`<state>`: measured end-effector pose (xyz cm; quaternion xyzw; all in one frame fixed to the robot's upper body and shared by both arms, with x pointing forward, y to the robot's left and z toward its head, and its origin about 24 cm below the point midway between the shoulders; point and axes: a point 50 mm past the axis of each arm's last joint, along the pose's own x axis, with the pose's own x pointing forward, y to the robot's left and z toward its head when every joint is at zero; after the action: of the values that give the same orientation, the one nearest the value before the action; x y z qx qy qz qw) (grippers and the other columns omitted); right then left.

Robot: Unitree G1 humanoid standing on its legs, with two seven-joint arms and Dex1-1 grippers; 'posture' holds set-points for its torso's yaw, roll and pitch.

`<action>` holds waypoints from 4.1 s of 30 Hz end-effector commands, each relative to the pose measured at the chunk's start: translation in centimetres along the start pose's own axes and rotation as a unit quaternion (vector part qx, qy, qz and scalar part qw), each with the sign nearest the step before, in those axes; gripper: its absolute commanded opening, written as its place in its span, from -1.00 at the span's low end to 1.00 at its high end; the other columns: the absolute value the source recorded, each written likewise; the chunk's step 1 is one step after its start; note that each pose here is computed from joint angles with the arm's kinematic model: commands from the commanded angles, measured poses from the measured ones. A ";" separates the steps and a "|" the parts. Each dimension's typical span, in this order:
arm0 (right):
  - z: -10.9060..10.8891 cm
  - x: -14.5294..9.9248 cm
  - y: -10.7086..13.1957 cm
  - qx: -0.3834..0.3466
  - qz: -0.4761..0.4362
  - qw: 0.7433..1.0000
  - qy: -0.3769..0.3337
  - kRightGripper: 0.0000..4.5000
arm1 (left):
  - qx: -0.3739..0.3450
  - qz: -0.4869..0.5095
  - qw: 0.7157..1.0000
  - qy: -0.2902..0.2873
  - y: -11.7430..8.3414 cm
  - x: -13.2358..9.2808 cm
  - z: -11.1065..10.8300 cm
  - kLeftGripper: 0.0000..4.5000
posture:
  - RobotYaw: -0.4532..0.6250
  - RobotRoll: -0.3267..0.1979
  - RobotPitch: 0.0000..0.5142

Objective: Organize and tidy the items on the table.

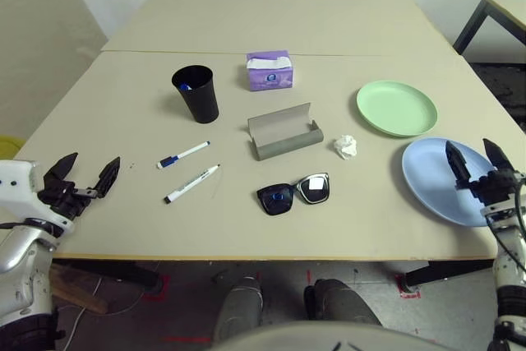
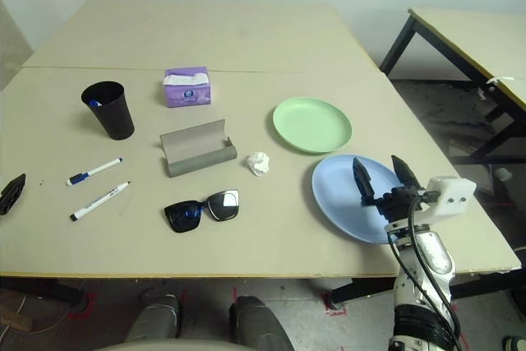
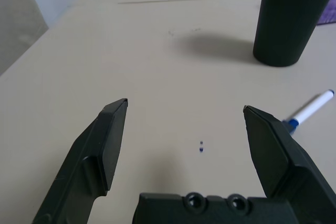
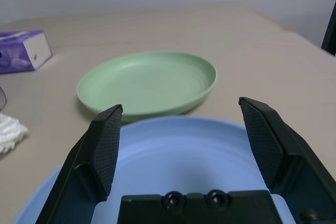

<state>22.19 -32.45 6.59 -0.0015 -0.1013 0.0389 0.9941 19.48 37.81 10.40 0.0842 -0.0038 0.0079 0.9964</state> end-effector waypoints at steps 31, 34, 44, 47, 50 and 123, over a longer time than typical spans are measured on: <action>0.6 1.4 -2.6 -0.021 0.008 1.000 0.008 1.00 | -0.027 -0.129 0.990 -0.039 -3.1 1.8 1.2 0.98 | -0.12 0.25 -0.60; 0.5 1.3 -2.6 -0.020 0.007 1.000 0.008 1.00 | -0.029 -0.205 0.977 -0.051 -4.1 2.4 2.3 0.98 | -0.13 0.25 -0.63; 0.4 1.5 -2.2 -0.017 0.014 1.000 0.005 1.00 | 0.015 -0.523 0.852 -0.008 -8.2 3.8 4.7 0.98 | -0.19 0.25 -0.68; 0.6 1.5 -2.1 -0.021 0.017 1.000 0.000 1.00 | 0.036 -0.590 0.806 -0.008 -10.1 4.1 5.5 0.98 | -0.23 0.25 -0.70; 1.0 0.9 -2.1 -0.032 0.015 0.999 -0.004 1.00 | 0.056 -0.634 0.771 -0.012 -11.4 4.6 5.8 0.98 | -0.29 0.25 -0.71; 5.6 -3.6 -1.1 0.186 0.052 0.892 0.408 -1.00 | 0.061 -0.579 0.810 -0.068 -13.0 6.7 3.5 1.00 | -0.41 0.25 -0.62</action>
<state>17.93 -34.07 11.79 0.1426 0.2906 0.0993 0.9409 26.36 24.57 12.03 0.1281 -0.0243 -0.5721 0.8098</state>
